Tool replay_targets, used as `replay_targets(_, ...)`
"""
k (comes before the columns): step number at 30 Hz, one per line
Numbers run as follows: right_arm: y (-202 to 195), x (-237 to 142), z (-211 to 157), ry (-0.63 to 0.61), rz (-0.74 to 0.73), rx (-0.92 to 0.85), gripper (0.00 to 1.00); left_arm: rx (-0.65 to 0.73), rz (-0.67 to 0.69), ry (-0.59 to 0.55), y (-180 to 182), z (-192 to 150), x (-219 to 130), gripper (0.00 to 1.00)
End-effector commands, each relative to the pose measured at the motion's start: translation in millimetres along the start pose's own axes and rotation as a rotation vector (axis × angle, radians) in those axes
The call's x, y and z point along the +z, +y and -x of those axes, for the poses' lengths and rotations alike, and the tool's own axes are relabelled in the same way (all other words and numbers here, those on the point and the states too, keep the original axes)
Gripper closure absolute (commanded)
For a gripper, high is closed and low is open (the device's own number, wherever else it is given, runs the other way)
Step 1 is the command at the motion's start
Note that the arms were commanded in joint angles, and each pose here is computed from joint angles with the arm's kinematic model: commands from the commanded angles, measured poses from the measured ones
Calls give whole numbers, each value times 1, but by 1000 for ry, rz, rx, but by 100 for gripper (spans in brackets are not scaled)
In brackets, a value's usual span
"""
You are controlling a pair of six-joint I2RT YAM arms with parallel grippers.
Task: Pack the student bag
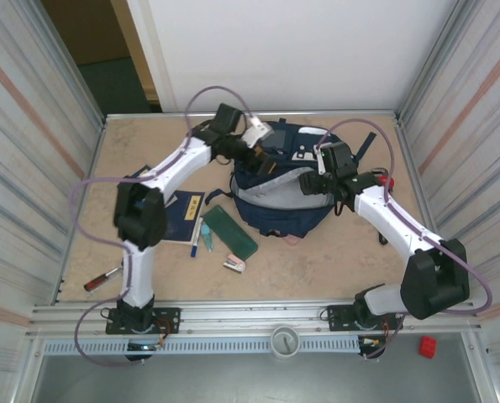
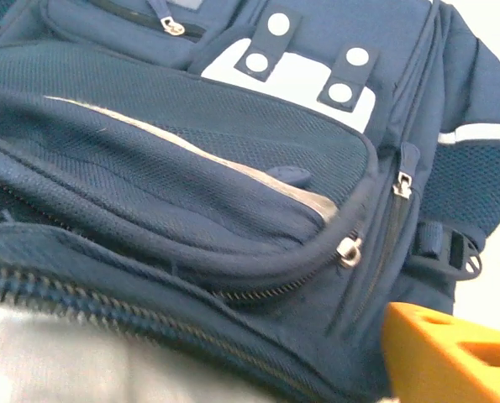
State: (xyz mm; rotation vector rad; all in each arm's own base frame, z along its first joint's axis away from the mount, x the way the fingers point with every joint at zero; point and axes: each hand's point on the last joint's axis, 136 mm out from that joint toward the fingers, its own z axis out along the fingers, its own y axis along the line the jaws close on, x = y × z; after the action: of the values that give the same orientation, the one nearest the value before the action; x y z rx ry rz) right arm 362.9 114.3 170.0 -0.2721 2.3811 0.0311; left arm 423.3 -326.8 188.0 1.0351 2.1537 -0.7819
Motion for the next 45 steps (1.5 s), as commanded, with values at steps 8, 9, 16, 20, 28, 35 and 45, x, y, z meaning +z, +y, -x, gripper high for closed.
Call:
replay_targets(8,61,-70,21,-134,145,-34,0,-686,723,-309,118,-123,-197,16)
replay_targets(9,71,-73,23,-146,182,-36,0,-759,751,-323,128,-143,-208,16)
replay_targets(16,136,-60,25,-125,347,-77,0,-1082,895,-265,186,-254,-239,15)
replay_targets(20,150,-44,17,-75,346,-106,0,-1145,909,-109,207,-281,-220,11)
replay_targets(28,151,-37,8,-53,339,-128,1,-1203,844,14,221,-298,-195,14)
replay_targets(35,150,-33,3,-39,329,-124,0,-1179,700,73,210,-295,-170,22)
replay_targets(45,181,-29,9,-4,455,-70,0,-830,502,139,171,-219,-116,25)
